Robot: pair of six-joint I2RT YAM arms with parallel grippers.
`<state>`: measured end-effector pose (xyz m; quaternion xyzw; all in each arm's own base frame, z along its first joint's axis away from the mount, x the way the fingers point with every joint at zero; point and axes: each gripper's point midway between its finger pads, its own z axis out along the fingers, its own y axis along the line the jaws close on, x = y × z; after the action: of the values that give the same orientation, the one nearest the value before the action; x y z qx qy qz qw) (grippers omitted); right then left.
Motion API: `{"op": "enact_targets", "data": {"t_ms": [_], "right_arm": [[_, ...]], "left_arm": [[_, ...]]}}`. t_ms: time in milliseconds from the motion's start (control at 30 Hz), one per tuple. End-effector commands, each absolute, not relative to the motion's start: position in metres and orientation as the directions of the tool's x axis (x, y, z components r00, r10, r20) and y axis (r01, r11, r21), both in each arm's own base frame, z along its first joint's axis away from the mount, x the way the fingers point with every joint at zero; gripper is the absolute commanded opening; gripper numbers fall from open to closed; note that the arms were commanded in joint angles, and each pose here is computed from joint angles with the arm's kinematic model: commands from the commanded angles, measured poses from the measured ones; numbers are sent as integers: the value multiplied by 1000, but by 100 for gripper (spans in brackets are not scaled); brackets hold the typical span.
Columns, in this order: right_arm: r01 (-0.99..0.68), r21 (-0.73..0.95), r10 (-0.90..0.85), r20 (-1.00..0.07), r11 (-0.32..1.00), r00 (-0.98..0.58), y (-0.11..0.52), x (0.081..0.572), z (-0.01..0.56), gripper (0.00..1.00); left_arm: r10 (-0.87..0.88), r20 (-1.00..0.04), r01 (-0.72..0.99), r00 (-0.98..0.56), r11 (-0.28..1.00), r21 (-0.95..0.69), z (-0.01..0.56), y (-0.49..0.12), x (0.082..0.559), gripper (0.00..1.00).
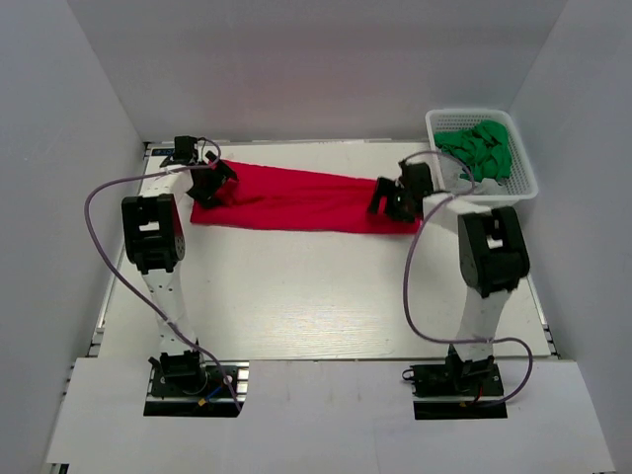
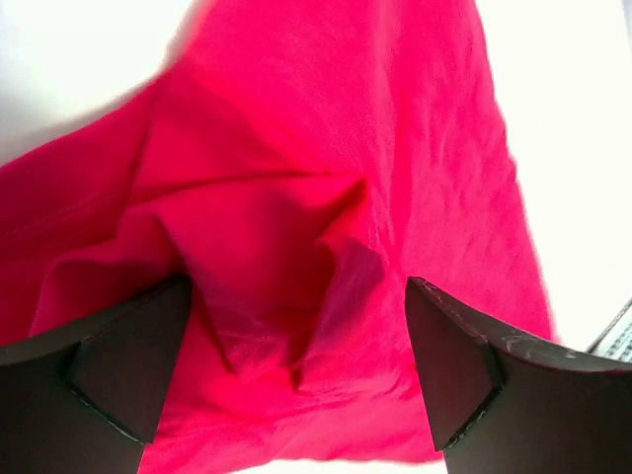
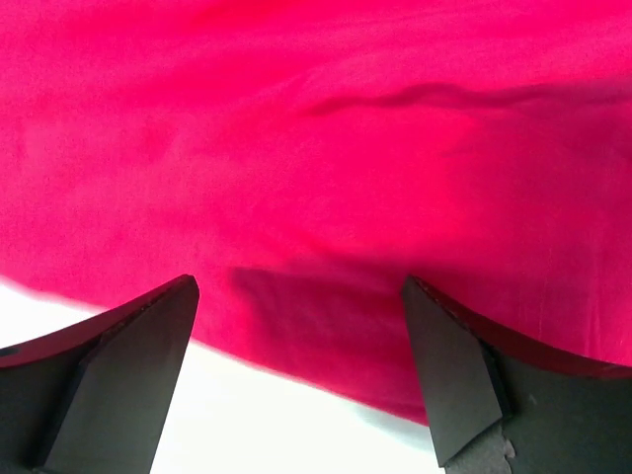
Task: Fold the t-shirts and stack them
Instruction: Rotate the tshirt 90 degrees
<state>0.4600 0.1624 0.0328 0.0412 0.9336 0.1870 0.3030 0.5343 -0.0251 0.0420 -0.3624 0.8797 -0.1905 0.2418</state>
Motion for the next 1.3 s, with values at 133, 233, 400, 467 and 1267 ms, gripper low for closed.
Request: {"op": "enact_targets", "data": {"t_ms": [133, 233, 400, 467, 1267], "right_arm": [[-165, 374, -145, -81, 913, -986, 211, 202, -37, 90], [-336, 413, -362, -16, 846, -932, 234, 122, -32, 90], [-664, 511, -698, -162, 546, -698, 299, 49, -1, 90], [-749, 556, -747, -309, 360, -588, 333, 41, 22, 90], [-381, 273, -109, -671, 884, -734, 260, 167, 115, 90]], "left_arm": [[-680, -337, -405, -651, 686, -604, 20, -56, 595, 100], [-638, -375, -272, -673, 685, -676, 36, -99, 636, 100], [-585, -392, -136, -710, 660, -739, 21, -168, 657, 100], [-569, -453, 12, -687, 614, -789, 37, -200, 667, 100], [-355, -606, 213, -712, 712, -668, 221, -232, 573, 100]]}}
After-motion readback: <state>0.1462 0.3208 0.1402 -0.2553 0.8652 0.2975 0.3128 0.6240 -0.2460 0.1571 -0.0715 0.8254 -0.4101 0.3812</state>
